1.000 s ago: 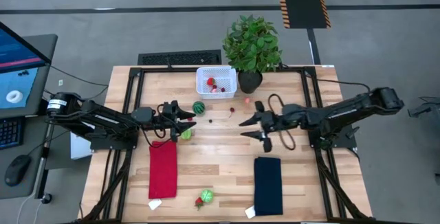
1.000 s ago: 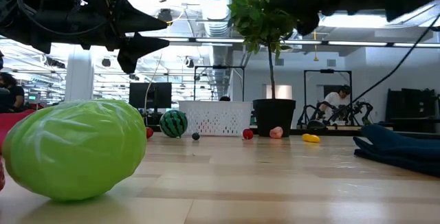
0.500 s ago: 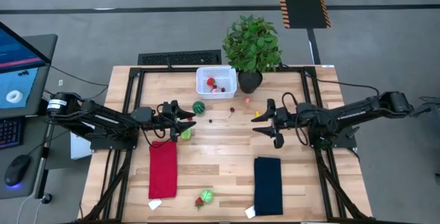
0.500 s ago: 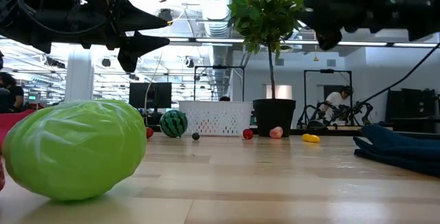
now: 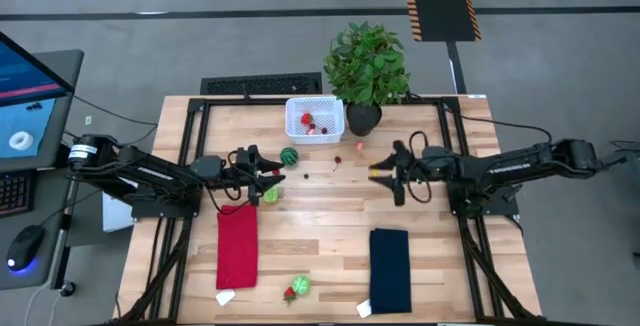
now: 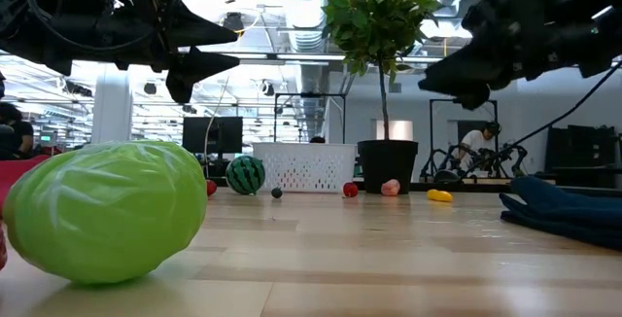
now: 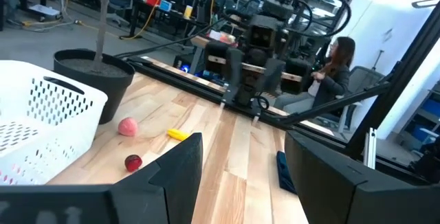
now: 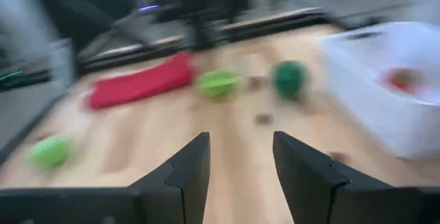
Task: Pick and placing Produce into tupperware
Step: Put the green starfruit into the white basket
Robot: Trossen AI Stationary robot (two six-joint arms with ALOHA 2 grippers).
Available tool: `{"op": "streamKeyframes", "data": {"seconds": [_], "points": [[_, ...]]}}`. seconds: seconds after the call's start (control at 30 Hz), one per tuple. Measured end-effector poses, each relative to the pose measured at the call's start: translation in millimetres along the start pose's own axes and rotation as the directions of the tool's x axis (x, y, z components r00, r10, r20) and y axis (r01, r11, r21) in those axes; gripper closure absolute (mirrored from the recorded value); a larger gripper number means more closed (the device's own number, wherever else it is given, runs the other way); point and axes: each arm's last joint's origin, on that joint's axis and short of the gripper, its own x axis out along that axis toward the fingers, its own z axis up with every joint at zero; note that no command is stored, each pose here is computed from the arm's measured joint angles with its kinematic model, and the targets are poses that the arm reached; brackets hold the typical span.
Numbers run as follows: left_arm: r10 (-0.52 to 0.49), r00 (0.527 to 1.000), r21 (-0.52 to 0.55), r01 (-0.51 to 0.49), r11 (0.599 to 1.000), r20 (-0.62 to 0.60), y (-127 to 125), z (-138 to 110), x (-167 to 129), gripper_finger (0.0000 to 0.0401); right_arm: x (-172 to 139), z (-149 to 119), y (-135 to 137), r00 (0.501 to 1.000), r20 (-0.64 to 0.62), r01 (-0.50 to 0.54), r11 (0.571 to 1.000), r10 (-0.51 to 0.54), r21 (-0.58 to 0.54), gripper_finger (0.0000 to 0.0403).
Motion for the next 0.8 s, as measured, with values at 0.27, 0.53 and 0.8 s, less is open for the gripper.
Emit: {"op": "streamKeyframes", "data": {"seconds": [0.27, 0.53, 0.8], "points": [[0.000, 1.000, 0.004, 0.000, 1.000, 0.000, 0, 0, 0, 0.0205, -6, 13, -3, 0.985, 0.095, -0.137, 0.987, 0.145, -0.085, 0.0222], [-0.011, 1.000, 0.009, 0.012, 1.000, -0.025, -1, -2, 0, 0.0205, -32, 22, 9, 0.971, 0.111, -0.198, 0.972, 0.213, -0.128, 0.0219], [-0.029, 1.000, 0.019, 0.029, 0.999, -0.009, -6, -2, -1, 0.0205, -54, 3, 20, 0.960, 0.208, -0.157, 0.975, 0.188, -0.156, 0.0222]]}}
